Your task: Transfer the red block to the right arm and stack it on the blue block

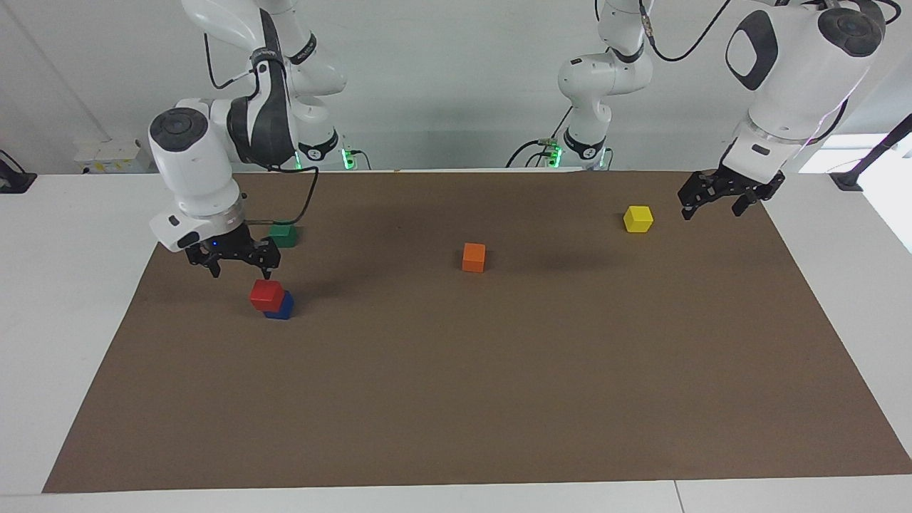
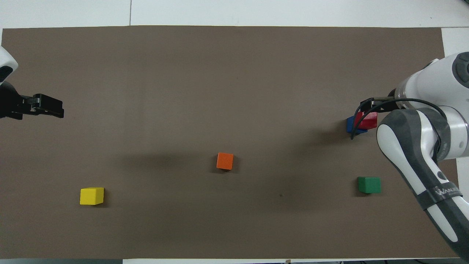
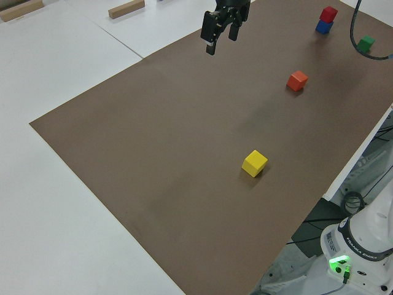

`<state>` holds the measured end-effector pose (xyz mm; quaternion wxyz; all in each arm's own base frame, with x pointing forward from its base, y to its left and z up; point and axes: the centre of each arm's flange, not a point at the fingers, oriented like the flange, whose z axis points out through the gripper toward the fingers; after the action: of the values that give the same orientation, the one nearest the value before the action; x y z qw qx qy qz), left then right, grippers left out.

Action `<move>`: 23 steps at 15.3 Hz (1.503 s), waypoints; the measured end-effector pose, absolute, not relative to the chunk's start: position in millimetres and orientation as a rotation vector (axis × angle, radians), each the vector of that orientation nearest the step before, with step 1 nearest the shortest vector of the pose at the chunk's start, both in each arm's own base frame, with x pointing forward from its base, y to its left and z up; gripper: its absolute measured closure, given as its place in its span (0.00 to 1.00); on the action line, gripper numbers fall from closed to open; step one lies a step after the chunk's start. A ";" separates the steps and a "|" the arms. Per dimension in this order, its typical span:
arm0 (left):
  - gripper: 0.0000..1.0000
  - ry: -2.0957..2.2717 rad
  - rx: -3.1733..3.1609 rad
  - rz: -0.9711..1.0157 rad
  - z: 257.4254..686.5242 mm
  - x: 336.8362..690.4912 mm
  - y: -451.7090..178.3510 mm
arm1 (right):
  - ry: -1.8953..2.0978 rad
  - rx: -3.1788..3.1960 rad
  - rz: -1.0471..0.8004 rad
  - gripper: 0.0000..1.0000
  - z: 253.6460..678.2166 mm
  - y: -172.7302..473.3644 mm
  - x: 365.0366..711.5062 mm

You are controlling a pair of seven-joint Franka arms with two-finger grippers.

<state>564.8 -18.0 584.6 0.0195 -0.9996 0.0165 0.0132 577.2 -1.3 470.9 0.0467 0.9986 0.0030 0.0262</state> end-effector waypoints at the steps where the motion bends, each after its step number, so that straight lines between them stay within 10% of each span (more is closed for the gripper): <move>1: 0.00 0.051 -3.102 0.041 584.6 564.7 -18.0 | 0.027 3.061 0.082 0.00 485.9 -1.1 572.4; 8: 0.00 0.051 -3.102 0.041 584.6 564.7 -17.9 | 0.085 3.127 -0.053 0.00 580.8 -7.4 542.8; 23: 0.00 0.051 -3.102 0.041 584.6 564.7 -17.9 | 0.062 3.101 -0.146 0.00 600.8 -30.3 526.9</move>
<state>564.7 -17.9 584.6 0.0195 -0.9996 0.0165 0.0132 526.9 -30.3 600.8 0.0182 0.9985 0.0200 -0.0470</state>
